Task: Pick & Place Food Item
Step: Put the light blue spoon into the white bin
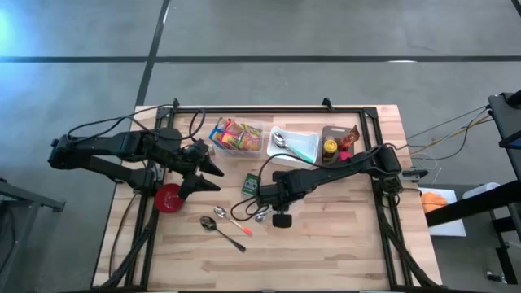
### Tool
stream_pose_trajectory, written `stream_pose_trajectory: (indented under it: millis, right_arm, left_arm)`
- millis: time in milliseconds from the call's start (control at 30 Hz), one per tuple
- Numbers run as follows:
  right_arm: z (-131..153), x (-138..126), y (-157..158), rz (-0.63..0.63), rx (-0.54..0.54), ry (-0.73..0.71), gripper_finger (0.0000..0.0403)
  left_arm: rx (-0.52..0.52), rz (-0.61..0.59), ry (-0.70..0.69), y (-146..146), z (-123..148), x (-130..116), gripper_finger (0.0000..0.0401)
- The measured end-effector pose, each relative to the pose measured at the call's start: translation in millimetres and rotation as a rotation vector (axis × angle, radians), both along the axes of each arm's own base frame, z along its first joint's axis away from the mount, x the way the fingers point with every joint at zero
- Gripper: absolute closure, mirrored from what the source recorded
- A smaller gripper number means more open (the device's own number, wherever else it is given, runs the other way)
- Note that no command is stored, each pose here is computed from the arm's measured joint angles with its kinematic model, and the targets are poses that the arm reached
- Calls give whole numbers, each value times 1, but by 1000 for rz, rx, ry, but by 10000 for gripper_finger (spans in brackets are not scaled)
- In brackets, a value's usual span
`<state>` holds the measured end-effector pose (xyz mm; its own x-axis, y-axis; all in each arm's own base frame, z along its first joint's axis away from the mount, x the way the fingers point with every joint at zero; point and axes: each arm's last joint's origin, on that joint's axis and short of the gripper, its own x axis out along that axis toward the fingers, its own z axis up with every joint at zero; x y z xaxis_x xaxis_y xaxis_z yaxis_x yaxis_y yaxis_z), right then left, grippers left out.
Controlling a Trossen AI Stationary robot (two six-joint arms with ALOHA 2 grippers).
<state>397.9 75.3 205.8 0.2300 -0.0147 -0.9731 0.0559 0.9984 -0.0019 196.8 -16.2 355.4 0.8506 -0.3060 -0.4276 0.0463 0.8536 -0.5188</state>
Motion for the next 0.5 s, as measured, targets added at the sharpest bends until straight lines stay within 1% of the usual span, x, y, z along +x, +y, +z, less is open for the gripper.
stream_pose_trajectory:
  millis: [100, 267, 367, 500]
  right_arm:
    - [1, 3, 2, 15, 22, -33, 308]
    - [2, 6, 4, 78, 9, -68, 221]
    - [-1, 5, 7, 98, 7, -76, 186]
    - [-6, 5, 10, 105, 8, -83, 158]
  left_arm:
    - [19, -10, -10, 0, 0, 0, 102]
    - [25, -12, -15, 0, 1, 0, 102]
    - [25, -13, -15, 0, 1, 0, 102]
    - [28, -14, -16, 0, 1, 0, 102]
